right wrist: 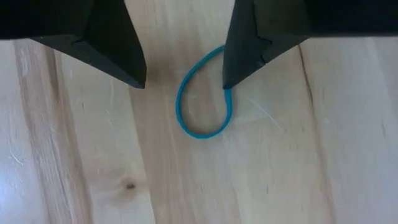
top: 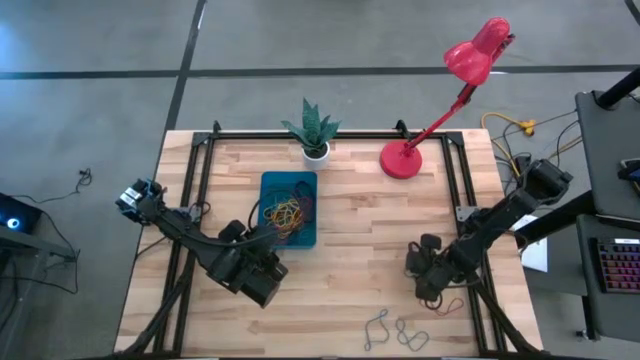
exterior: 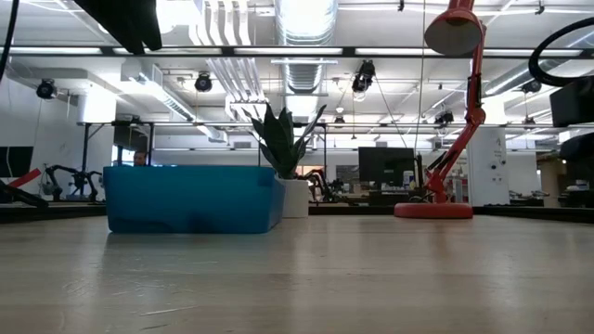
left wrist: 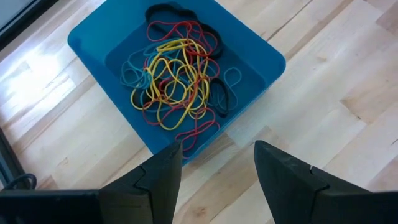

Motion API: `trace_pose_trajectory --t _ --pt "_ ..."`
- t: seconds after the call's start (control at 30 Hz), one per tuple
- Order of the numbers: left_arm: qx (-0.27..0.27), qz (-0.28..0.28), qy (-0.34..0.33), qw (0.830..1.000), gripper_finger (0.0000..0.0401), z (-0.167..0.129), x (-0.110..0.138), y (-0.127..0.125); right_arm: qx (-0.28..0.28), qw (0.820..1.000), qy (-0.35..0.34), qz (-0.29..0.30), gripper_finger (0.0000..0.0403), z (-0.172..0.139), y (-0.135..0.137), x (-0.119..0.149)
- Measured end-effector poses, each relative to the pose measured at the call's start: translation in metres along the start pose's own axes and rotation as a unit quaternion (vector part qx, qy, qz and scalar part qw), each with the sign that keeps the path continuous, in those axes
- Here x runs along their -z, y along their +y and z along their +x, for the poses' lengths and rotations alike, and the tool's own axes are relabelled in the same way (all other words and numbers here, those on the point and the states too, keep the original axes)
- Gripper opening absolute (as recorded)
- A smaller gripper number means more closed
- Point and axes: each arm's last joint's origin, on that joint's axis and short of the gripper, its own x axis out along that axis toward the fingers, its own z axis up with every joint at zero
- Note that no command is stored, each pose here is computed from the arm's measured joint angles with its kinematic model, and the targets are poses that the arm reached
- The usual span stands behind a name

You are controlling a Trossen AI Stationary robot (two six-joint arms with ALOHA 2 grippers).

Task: Pick and place rubber bands into bin
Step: Put the blue rubber band into the blue bin

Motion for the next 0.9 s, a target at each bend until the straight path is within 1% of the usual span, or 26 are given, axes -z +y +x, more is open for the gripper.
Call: trace_pose_trajectory --t 0.1,0.2,0.33,0.43,0.63,0.8,0.9 --pt "0.000 0.001 0.000 1.000 0.0184 0.000 0.000 0.000 -0.001 1.000 -0.004 0.007 0.0172 0.002 0.000 0.000" --pt "0.000 0.001 0.000 1.000 0.0184 0.000 0.000 0.000 -0.004 1.000 -0.012 0.021 0.0131 0.007 0.003 -0.001" --pt "0.001 0.001 0.000 1.000 0.0184 0.000 0.000 0.000 -0.012 0.999 -0.026 0.021 0.0079 0.016 0.009 -0.003" --pt "0.001 0.001 0.000 1.000 0.0184 0.000 0.000 0.000 -0.013 0.999 -0.033 0.022 0.0052 0.020 0.013 -0.005" --pt "0.001 0.001 0.000 1.000 0.0184 0.000 0.000 0.000 -0.031 0.999 -0.033 0.015 0.0014 0.016 0.013 -0.006" --pt "0.001 0.010 0.000 1.000 0.0184 0.000 0.000 0.000 -0.039 0.999 -0.032 0.013 0.0008 0.009 0.017 -0.011" --pt "0.001 0.009 0.000 1.000 0.0184 0.000 0.000 0.000 -0.034 0.999 -0.037 0.006 0.0008 0.004 0.020 -0.019"
